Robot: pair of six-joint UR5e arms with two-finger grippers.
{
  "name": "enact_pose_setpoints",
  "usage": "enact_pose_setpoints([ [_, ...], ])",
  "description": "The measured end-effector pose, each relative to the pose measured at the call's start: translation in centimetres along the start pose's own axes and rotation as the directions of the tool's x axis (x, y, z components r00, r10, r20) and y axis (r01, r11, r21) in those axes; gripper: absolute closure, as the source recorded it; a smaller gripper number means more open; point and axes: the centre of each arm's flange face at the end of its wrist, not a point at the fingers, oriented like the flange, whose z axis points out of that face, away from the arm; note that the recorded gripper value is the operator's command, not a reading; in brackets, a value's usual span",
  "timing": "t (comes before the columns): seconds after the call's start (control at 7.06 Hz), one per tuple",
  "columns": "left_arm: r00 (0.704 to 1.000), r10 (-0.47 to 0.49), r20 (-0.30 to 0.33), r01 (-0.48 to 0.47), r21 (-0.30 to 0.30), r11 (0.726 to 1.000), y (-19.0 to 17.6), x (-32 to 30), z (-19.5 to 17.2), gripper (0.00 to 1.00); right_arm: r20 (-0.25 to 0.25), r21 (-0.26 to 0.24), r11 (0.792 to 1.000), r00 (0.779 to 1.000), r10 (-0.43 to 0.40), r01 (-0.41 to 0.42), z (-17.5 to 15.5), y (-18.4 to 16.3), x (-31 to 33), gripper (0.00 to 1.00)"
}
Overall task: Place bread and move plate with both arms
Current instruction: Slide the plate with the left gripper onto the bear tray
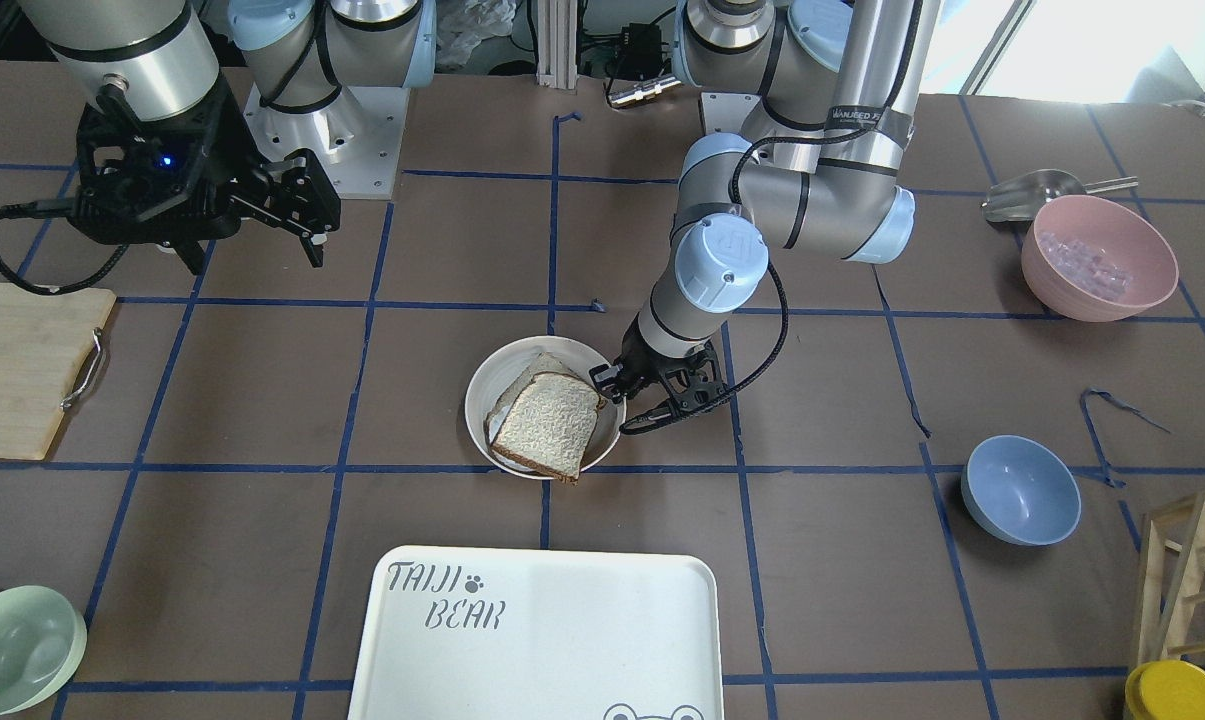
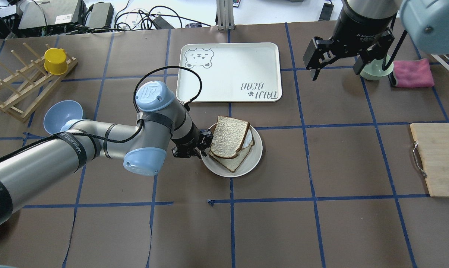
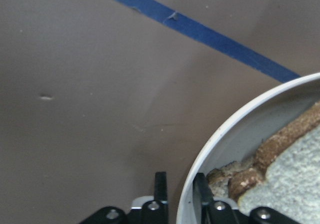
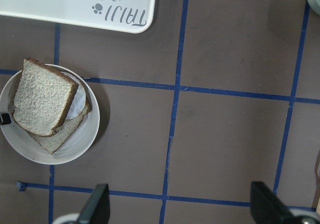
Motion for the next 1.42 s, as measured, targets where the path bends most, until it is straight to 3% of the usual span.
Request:
enact_pose_setpoints([
  [0.28, 1.000, 0.009, -0.005, -0.009, 0.009, 1.000, -0.1, 0.2, -0.3, 1.00, -0.002, 0.003, 1.000, 1.000, -0.002, 0.002, -0.1, 0.0, 0.0, 0.00],
  [0.57, 0.999, 0.016, -0.038, -0.014, 0.053, 0.998, -0.6, 0.7, -2.2, 1.00, -0.037, 0.004, 1.000, 0.999, -0.003, 0.004, -0.1, 0.0, 0.4, 0.00],
  [0.99, 0.992, -0.037, -0.119, 0.053, 0.136, 0.989, -5.5, 3.5, -7.1, 1.00, -0.054, 0.003, 1.000, 0.999, -0.005, 0.005, -0.1, 0.0, 0.4, 0.00],
  [1.42, 0.976, -0.073, -0.206, 0.103, 0.139, 0.985, -11.6, 4.9, -8.6, 1.00, -0.056, 0.002, 1.000, 0.998, -0.002, 0.002, -0.1, 0.0, 0.4, 0.00],
])
